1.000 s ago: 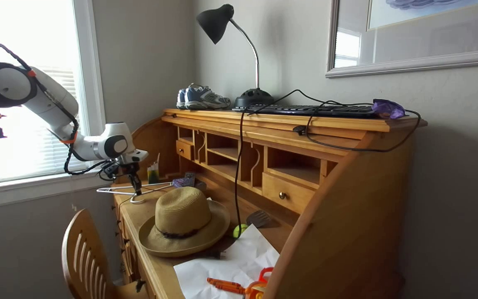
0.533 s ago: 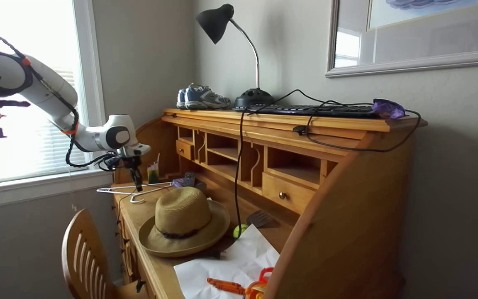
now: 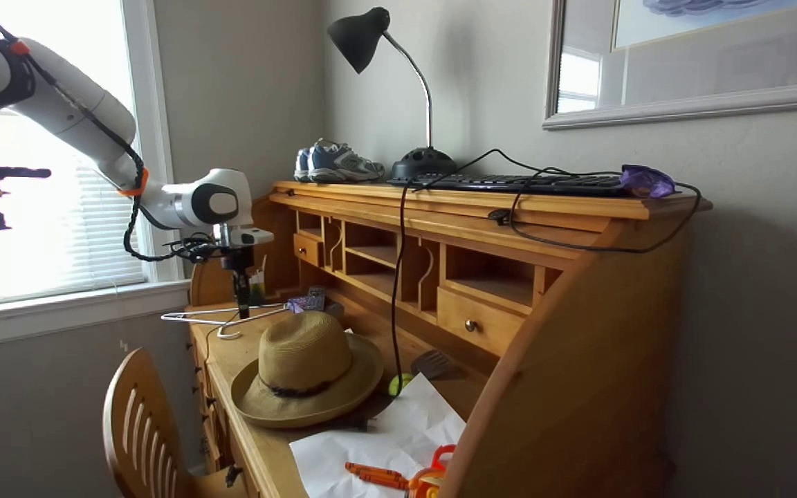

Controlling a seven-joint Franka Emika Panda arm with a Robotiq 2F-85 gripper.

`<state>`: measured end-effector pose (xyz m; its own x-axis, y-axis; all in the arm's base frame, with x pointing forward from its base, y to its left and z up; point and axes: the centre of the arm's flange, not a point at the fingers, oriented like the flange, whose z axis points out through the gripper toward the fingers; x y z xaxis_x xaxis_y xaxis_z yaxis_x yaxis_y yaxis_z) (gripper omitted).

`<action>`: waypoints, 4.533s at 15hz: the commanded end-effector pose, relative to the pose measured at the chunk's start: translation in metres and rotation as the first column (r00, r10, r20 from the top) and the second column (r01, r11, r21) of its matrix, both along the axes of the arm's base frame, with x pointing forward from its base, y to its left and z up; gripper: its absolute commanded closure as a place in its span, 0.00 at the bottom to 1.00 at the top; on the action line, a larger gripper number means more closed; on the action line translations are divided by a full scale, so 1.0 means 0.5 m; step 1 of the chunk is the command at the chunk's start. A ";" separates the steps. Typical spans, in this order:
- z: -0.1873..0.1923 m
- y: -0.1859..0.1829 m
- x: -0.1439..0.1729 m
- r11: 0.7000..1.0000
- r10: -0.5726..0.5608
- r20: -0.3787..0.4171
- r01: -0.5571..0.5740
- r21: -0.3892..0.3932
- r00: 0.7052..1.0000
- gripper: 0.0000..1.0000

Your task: Hang the coat hanger on the chair

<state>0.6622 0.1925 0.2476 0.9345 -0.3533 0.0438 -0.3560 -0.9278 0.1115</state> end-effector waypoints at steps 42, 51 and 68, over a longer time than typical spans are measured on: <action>-0.122 0.178 -0.027 0.902 -0.323 -0.140 0.349 0.253 0.936 0.00; -0.158 0.214 -0.006 0.821 -0.502 -0.099 0.510 0.255 0.859 0.00; -0.205 0.263 0.006 0.786 -0.598 0.013 0.583 0.203 0.801 0.52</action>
<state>0.6589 0.3149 0.1541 0.5541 -0.8310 -0.0490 -0.8310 -0.5487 -0.0920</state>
